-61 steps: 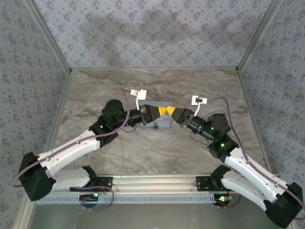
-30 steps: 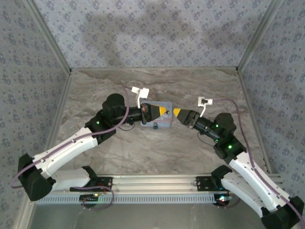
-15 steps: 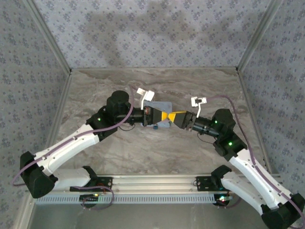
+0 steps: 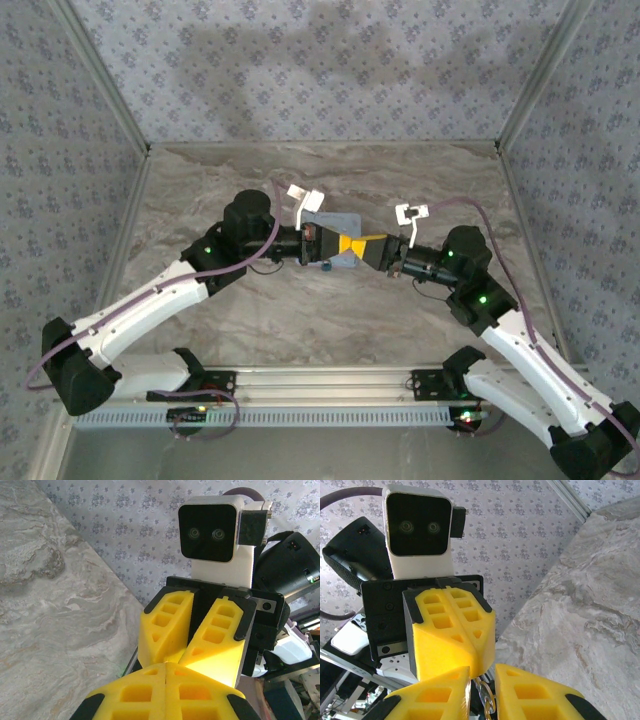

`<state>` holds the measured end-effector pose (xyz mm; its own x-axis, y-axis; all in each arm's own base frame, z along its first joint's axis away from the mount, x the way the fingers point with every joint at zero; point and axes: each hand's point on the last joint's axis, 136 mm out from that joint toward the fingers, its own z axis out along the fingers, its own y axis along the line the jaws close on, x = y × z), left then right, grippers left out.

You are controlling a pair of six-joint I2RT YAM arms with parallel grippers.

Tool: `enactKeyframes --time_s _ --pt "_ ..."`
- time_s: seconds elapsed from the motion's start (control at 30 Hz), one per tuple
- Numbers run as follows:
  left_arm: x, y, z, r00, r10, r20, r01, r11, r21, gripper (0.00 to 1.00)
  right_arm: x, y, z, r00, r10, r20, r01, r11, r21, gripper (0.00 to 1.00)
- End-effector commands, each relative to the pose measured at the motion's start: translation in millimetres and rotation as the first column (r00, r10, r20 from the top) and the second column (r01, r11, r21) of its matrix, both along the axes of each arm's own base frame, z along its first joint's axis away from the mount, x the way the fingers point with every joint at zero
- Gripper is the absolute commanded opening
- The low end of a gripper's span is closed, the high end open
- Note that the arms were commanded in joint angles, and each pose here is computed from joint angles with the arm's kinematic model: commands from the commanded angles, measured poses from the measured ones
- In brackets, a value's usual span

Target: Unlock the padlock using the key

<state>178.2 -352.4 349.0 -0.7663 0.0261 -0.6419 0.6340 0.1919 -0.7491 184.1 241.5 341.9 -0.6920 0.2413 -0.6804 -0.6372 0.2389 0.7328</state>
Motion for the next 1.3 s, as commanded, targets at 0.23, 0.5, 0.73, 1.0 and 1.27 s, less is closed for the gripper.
enactKeyframes --time_s 0.23,0.5,0.73,1.0,1.27 --pt "-7 2 18 0.999 -0.025 0.047 0.026 0.999 -0.025 0.00 -10 0 11 0.998 0.040 0.042 -0.040 0.999 -0.023 0.15" --pt "-7 3 19 0.998 -0.026 0.053 0.027 0.999 -0.017 0.00 -13 2 9 0.996 0.074 0.054 -0.071 0.996 -0.049 0.00" --pt "-7 -3 21 0.998 -0.049 0.050 0.051 0.998 -0.040 0.00 -17 6 8 0.994 0.086 0.071 -0.082 0.995 -0.056 0.00" --pt "-7 -2 25 0.998 -0.041 0.053 0.044 0.998 -0.054 0.00 -18 7 4 0.995 0.076 0.064 -0.072 0.996 -0.061 0.00" --pt "6 17 11 0.995 0.082 0.052 -0.082 0.997 0.006 0.52 -3 -5 -2 0.999 -0.015 0.050 0.019 0.997 -0.076 0.00"
